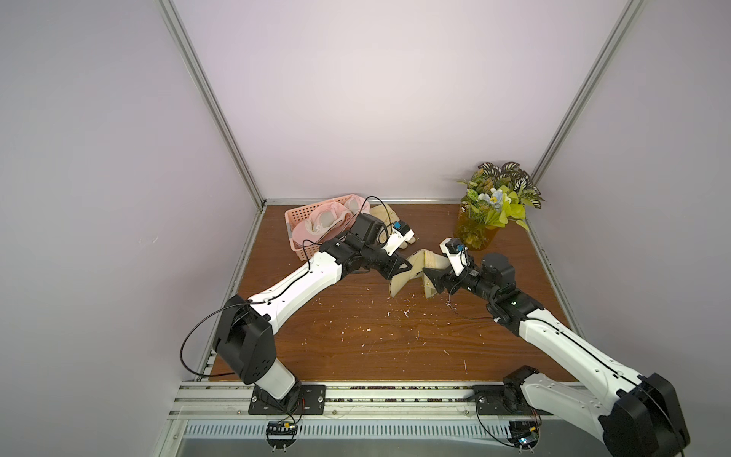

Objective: Turn the baseball cap inside out
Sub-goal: Turn over the baseball cap.

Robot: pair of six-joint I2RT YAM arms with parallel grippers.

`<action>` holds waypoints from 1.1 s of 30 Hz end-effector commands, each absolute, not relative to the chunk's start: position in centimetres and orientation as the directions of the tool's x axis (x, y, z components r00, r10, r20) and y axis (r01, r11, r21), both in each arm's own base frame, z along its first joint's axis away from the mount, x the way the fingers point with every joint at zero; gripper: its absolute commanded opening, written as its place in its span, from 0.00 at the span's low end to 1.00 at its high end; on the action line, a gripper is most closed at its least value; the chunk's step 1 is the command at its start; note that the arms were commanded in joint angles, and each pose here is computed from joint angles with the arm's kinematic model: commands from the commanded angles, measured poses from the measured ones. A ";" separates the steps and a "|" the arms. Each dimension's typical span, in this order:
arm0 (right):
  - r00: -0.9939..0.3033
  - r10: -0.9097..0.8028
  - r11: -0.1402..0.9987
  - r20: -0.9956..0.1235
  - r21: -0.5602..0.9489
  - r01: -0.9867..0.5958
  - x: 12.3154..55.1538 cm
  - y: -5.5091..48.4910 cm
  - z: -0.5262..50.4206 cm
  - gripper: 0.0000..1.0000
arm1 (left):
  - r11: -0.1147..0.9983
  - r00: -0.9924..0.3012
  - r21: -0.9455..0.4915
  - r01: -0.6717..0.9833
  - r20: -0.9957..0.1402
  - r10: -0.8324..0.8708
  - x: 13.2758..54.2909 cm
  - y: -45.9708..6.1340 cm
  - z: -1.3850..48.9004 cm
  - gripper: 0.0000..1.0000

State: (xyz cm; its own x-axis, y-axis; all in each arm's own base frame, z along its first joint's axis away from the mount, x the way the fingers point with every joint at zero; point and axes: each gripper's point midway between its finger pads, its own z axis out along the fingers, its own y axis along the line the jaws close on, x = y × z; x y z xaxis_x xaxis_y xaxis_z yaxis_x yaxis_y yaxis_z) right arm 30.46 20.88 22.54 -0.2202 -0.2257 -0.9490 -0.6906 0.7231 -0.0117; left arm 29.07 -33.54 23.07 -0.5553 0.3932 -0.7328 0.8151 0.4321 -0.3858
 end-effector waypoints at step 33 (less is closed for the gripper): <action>-0.458 0.011 0.588 -0.889 0.376 -0.716 28.0 23.9 26.1 0.00 | 0.513 -0.342 -0.281 0.811 -0.939 0.027 28.0 -29.7 21.8 0.58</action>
State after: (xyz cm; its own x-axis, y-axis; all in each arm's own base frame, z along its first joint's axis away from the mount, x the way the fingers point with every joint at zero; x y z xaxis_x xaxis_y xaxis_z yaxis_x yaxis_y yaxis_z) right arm 28.11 22.98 22.84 -0.4921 -0.0301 -0.8700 -0.6752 0.6440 0.3596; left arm 28.00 -29.31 20.38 -0.3953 0.0723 -0.9157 0.7886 0.5378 -0.2980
